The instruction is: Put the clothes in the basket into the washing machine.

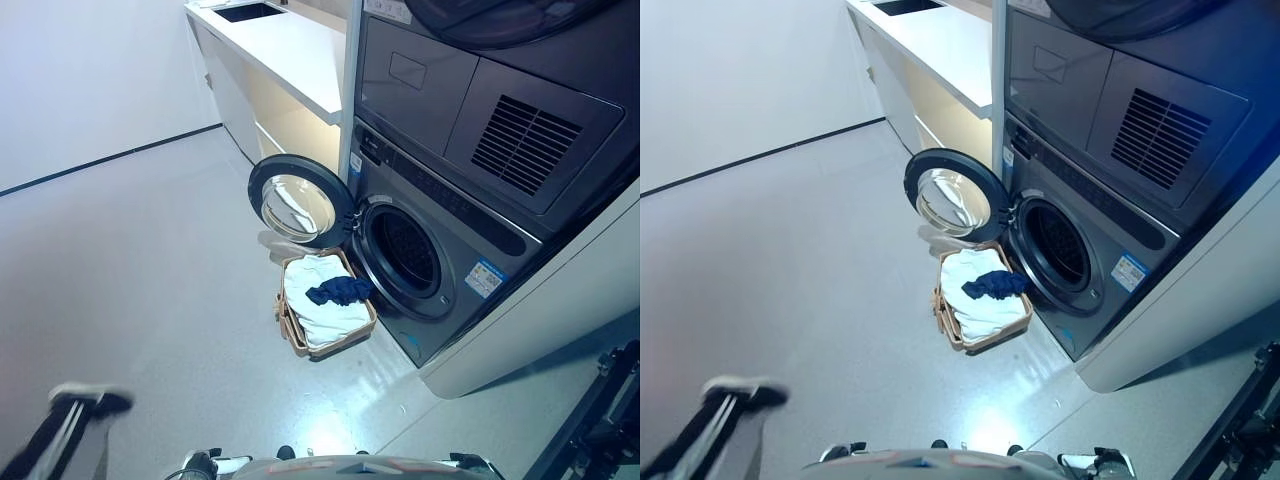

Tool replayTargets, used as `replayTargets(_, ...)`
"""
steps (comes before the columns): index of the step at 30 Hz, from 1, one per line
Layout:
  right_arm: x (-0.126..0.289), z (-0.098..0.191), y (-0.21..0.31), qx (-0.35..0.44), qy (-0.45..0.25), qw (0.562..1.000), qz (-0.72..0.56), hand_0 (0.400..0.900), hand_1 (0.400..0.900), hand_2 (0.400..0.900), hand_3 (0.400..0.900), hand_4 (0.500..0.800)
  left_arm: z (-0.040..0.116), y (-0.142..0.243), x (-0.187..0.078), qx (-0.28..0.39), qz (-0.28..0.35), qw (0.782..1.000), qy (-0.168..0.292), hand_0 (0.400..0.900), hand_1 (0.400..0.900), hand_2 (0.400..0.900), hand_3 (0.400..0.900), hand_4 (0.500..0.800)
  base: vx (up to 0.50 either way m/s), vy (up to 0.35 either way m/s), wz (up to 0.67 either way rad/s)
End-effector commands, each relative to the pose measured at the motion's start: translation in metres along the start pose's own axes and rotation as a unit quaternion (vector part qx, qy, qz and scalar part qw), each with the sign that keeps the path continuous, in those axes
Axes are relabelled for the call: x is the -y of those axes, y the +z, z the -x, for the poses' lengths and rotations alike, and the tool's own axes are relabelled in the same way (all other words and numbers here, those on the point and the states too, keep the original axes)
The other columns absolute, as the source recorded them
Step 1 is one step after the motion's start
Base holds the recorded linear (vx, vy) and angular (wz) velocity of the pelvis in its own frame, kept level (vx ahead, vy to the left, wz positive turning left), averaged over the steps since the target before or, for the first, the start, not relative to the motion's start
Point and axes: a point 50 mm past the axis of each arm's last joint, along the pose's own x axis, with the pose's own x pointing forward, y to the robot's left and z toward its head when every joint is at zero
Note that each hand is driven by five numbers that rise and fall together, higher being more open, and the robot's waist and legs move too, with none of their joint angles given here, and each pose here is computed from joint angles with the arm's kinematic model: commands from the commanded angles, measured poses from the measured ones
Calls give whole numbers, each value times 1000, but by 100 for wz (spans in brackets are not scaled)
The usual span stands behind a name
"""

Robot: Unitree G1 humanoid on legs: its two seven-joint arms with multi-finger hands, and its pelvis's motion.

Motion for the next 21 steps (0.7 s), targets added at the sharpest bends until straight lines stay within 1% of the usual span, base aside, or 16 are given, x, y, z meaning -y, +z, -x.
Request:
replayTargets(1, 12, -2, 17, 21, -27, 999, 24, 900, 900, 900, 900, 800, -1, 16, 3, 20, -34, 999, 0, 900, 900, 900, 900, 800, 0, 0, 0)
replayTargets(21, 10, -2, 15, 19, -25, 999, 26, 900, 900, 900, 900, 800, -1, 13, 5, 14, -27, 1000, 1, 900, 900, 900, 900, 800, 0, 0, 0)
